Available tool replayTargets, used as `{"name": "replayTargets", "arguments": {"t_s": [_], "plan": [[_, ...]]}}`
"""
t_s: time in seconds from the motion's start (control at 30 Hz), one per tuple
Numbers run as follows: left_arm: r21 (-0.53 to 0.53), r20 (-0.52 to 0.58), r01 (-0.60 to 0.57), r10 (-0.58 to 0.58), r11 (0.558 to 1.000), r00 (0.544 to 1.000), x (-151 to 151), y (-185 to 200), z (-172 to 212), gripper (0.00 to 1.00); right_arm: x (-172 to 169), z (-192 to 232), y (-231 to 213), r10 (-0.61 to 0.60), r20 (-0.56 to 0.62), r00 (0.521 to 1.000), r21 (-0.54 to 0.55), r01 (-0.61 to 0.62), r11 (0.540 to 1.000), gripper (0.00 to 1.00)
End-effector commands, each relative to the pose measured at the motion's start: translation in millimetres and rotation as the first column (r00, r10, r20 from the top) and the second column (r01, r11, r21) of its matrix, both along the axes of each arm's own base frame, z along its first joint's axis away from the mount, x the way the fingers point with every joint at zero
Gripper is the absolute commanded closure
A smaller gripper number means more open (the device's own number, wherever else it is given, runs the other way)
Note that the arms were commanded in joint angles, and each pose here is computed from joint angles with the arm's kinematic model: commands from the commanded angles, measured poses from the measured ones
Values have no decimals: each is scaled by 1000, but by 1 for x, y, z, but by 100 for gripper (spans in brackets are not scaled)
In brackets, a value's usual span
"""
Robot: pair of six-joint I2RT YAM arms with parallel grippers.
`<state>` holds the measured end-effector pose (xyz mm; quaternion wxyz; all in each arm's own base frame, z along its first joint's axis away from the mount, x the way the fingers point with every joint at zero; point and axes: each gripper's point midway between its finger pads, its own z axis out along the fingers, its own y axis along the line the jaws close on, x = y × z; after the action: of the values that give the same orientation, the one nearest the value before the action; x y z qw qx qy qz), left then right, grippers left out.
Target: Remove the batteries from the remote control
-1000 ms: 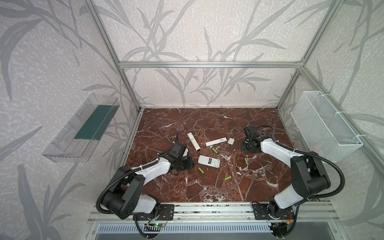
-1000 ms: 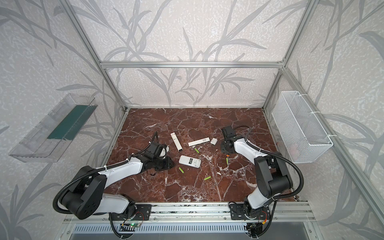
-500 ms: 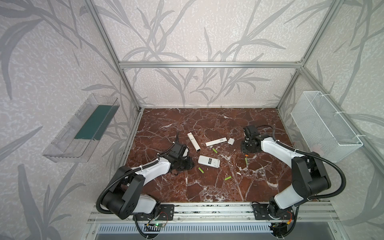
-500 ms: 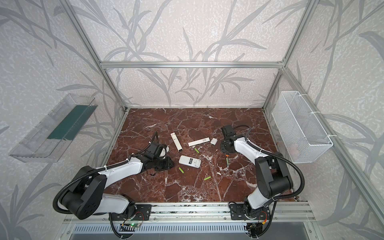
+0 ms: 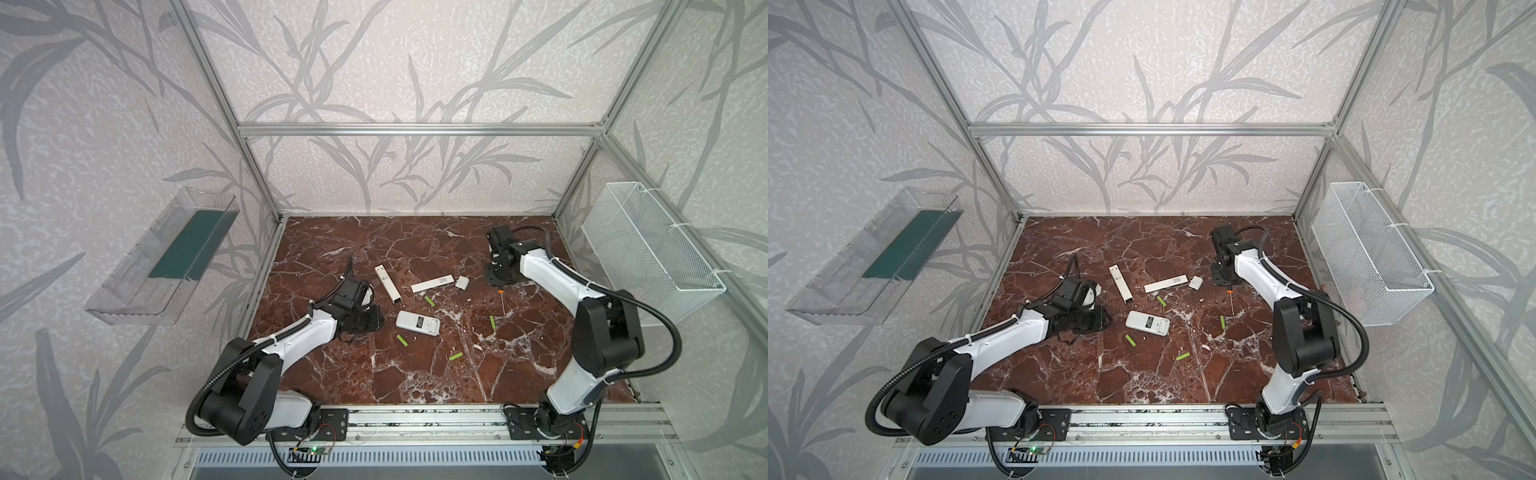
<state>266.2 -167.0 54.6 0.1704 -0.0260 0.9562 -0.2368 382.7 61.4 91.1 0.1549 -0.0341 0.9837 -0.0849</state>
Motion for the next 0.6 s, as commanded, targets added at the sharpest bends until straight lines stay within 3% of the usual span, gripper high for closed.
{"name": "replayTargets", "arguments": {"t_s": [0.0,0.27,0.43,0.57], "plan": [[33,22,-19,19,999,1000,2,10,9,70,-18,-19,-37,-32,-160,987,-149,8,989,100],[110,44,-75,70,991,997,-1,33,13,70,-17,-60,-44,-79,-230,970,-109,55,992,85],[113,90,-100,90,989,992,1,38,20,70,-17,-78,-45,-88,-247,965,-115,61,992,63],[114,101,-110,98,987,990,0,41,22,69,-18,-82,-45,-94,-257,962,-117,66,991,59]]}}
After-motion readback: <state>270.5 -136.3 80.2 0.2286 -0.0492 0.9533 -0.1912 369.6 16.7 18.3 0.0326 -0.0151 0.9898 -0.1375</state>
